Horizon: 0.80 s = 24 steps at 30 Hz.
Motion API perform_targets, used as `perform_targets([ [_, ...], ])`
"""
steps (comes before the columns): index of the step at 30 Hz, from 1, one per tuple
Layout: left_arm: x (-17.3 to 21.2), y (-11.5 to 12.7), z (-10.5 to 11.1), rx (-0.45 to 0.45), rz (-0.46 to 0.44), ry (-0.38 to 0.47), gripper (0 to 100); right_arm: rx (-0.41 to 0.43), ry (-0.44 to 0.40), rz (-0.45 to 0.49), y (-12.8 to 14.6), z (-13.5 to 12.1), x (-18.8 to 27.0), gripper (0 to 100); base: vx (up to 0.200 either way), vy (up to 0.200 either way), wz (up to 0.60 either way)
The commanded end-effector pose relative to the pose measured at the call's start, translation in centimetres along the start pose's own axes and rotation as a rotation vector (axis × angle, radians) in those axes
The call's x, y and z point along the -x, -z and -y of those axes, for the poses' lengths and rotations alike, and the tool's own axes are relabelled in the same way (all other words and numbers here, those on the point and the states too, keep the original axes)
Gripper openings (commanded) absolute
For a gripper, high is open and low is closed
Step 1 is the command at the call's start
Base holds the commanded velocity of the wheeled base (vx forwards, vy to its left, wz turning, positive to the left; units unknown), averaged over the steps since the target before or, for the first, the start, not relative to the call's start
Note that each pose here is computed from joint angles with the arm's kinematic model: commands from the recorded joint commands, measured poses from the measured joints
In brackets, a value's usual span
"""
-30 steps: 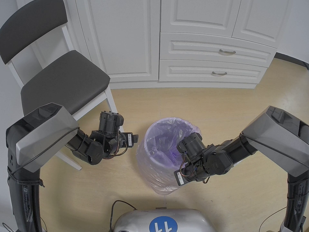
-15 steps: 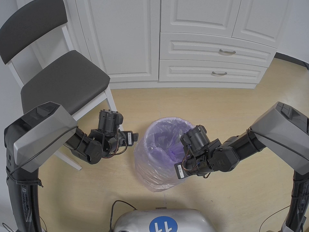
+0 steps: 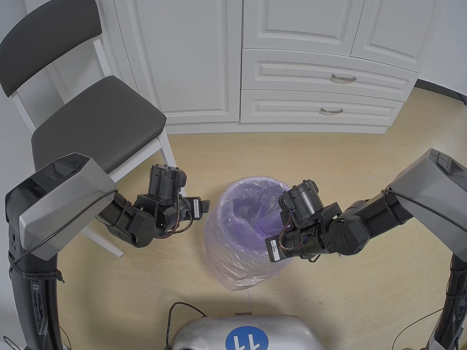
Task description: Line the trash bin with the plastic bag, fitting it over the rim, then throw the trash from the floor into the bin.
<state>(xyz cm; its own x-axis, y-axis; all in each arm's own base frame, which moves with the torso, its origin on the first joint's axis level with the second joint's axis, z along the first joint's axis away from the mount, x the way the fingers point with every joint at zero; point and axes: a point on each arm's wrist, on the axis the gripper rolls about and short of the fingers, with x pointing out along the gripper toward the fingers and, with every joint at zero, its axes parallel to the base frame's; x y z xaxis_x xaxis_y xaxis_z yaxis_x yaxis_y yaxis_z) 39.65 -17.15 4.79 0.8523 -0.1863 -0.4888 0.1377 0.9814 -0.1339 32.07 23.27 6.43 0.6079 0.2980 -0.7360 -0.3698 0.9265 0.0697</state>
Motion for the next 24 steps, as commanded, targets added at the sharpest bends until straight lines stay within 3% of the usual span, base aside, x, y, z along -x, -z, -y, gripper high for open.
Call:
perform_targets([
  [1,0.1,0.0,0.1,0.000,0.001,0.001,100,-0.003,-0.008,0.028,-0.5,0.0,1.3,0,0.000,0.000,0.00],
  [24,0.6,-0.2,0.5,-0.004,0.007,0.012,100,0.001,-0.005,0.056,-0.5,0.0,1.8,0,0.000,0.000,0.00],
])
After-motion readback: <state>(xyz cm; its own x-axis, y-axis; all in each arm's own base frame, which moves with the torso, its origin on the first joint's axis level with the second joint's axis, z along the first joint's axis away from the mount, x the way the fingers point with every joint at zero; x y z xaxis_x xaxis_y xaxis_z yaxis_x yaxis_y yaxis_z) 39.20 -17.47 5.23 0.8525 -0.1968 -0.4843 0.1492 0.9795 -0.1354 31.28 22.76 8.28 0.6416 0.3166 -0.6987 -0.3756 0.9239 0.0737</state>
